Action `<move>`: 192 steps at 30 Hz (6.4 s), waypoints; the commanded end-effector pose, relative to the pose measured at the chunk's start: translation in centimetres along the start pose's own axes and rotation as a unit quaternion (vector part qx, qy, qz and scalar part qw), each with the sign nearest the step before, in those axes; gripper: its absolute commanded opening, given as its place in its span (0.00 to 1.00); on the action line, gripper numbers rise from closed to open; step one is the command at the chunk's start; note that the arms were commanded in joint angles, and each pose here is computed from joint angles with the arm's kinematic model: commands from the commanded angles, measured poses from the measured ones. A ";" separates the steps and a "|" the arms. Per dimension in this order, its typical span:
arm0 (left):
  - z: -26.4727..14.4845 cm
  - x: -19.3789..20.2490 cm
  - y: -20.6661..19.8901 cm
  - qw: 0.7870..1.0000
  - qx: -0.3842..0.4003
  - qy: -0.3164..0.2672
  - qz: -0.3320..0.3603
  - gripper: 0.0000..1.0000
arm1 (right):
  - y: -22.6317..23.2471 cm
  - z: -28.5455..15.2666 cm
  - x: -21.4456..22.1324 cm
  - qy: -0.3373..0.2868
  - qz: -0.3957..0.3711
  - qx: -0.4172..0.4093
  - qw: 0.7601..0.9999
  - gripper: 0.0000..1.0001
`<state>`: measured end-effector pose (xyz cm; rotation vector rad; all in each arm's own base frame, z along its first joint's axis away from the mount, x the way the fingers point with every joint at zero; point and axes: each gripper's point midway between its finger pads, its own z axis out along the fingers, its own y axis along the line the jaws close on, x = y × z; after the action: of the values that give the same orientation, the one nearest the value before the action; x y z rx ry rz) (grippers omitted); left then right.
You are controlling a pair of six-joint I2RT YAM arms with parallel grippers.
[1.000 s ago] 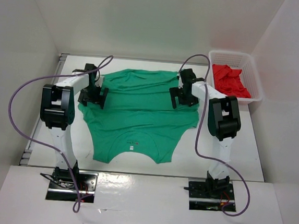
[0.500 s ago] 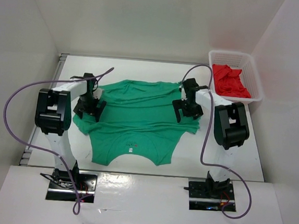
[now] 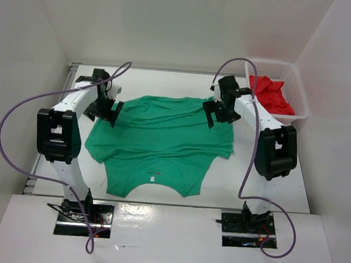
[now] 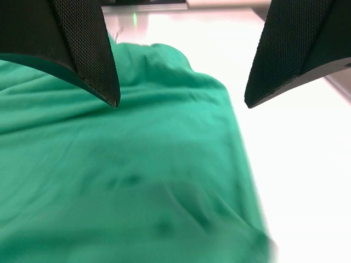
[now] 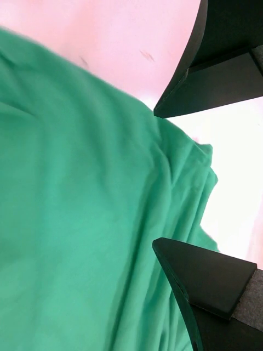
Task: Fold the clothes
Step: Flatten the tank top out
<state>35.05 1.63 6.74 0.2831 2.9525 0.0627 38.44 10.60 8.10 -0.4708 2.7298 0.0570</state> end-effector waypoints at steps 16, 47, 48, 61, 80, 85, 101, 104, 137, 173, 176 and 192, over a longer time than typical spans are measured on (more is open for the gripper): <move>-2.0 -11.4 4.0 0.981 -0.041 -0.187 -0.020 0.85 | -3.4 -2.0 -11.0 -0.125 -0.038 0.063 0.989 0.28; 1.6 -8.7 8.2 0.979 0.041 -0.199 0.022 0.69 | -6.7 -3.2 -11.4 -0.156 0.008 -0.009 0.988 0.53; 1.6 -8.9 7.8 0.978 0.042 -0.199 0.032 0.68 | -6.6 -3.2 -11.4 -0.156 0.012 -0.010 0.988 0.53; 1.8 -10.8 6.4 0.975 0.054 -0.208 0.061 0.64 | -6.4 -2.1 -10.7 -0.138 0.014 -0.018 0.990 0.53; 3.4 -11.8 5.0 0.977 0.054 -0.188 0.083 0.60 | -6.4 -2.1 -10.7 -0.139 0.014 -0.018 0.990 0.53; 4.1 -11.5 5.1 0.979 0.040 -0.178 0.089 0.58 | -6.4 -2.1 -10.7 -0.139 0.014 -0.018 0.990 0.53; 3.7 -11.5 5.7 0.978 0.020 -0.182 0.097 0.32 | -6.0 -1.7 -10.1 -0.131 0.014 -0.029 0.991 0.53; 3.7 -11.5 5.7 0.978 0.020 -0.182 0.097 0.27 | -6.0 -1.7 -10.1 -0.131 0.014 -0.029 0.991 0.52; -6.1 -13.0 8.3 0.958 -0.025 -0.276 -0.067 0.16 | -2.9 1.9 -15.5 -0.160 -0.045 0.084 0.983 0.47; -3.1 -11.9 7.8 0.971 -0.011 -0.239 -0.015 0.33 | -3.5 3.0 -18.2 -0.158 -0.065 0.144 0.975 0.62; -2.1 -11.8 8.5 0.974 -0.027 -0.226 0.014 0.39 | -3.4 2.6 -18.4 -0.163 -0.070 0.139 0.974 0.62; 3.3 -12.2 8.0 0.985 0.013 -0.170 -0.009 0.50 | -3.0 1.9 -17.1 -0.159 -0.073 0.128 0.976 0.62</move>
<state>47.83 7.97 5.11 0.3123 2.6336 0.0550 55.07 12.83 8.87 -0.5387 2.4162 -0.2560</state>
